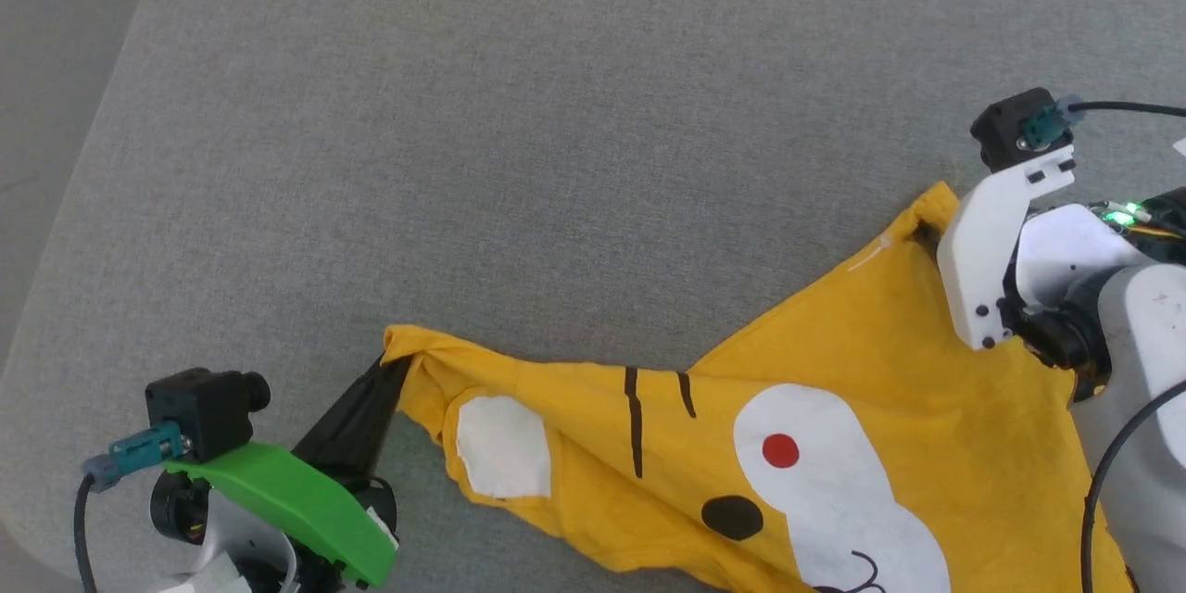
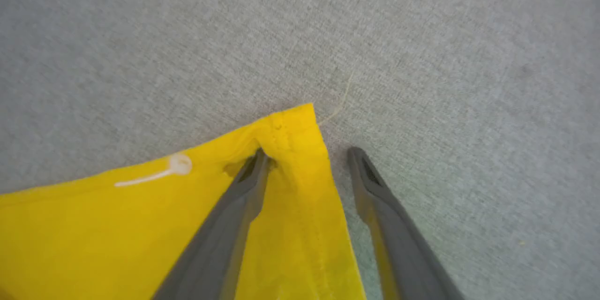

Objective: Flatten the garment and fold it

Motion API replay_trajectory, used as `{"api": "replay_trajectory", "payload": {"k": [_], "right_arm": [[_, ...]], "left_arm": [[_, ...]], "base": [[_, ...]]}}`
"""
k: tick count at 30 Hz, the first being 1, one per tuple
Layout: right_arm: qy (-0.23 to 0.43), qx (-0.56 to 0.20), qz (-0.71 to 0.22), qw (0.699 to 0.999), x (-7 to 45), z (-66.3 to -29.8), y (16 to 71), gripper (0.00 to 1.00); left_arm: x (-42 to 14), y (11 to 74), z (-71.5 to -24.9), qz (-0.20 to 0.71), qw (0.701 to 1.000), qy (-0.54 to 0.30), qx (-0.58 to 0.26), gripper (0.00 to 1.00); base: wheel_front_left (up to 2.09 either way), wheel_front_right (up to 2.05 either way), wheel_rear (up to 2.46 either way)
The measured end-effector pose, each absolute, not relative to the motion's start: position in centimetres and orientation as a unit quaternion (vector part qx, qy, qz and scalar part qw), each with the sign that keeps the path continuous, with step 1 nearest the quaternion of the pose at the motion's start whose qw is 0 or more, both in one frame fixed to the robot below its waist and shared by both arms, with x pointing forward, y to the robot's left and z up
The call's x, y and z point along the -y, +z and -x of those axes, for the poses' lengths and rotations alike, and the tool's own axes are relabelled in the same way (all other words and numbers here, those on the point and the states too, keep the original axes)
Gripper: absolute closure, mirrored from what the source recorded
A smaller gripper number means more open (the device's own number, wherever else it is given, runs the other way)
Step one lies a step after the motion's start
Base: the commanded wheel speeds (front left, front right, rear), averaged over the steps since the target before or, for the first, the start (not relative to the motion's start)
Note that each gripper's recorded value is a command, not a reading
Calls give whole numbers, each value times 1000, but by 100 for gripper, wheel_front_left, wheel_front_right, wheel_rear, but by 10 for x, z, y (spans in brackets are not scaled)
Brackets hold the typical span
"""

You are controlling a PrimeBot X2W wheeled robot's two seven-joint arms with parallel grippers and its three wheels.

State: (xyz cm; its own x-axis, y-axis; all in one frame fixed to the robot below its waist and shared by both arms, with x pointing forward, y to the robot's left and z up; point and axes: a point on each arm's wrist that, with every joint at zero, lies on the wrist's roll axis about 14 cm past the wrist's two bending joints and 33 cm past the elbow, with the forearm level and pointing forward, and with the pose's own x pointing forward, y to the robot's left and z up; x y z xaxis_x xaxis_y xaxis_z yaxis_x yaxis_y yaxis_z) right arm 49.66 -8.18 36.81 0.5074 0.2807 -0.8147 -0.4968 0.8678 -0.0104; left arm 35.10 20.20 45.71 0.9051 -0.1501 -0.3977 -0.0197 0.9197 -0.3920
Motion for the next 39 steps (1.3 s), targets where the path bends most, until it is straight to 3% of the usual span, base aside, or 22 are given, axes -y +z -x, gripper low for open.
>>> {"api": "replay_trajectory", "payload": {"k": [7,14,18,25,39], "right_arm": [[214,-416,94,879,85,-504,382,100],[174,-265,16,948,103,-524,461,100],[154,-197,13,968,119,-520,501,100],[125,-99,23,987,143,-506,570,100],[91,70,36,993,157,-493,723,100]], "left_arm": [[-202,456,-354,204,956,-33,-209,100],[-205,490,-366,194,969,-39,-150,100],[-205,524,-381,180,978,-47,-99,100],[-200,610,-420,126,989,-78,8,100],[-184,786,-483,65,976,-89,185,100]], "base": [[0,0,0],[0,0,0],[0,0,0],[0,0,0],[0,0,0]]}}
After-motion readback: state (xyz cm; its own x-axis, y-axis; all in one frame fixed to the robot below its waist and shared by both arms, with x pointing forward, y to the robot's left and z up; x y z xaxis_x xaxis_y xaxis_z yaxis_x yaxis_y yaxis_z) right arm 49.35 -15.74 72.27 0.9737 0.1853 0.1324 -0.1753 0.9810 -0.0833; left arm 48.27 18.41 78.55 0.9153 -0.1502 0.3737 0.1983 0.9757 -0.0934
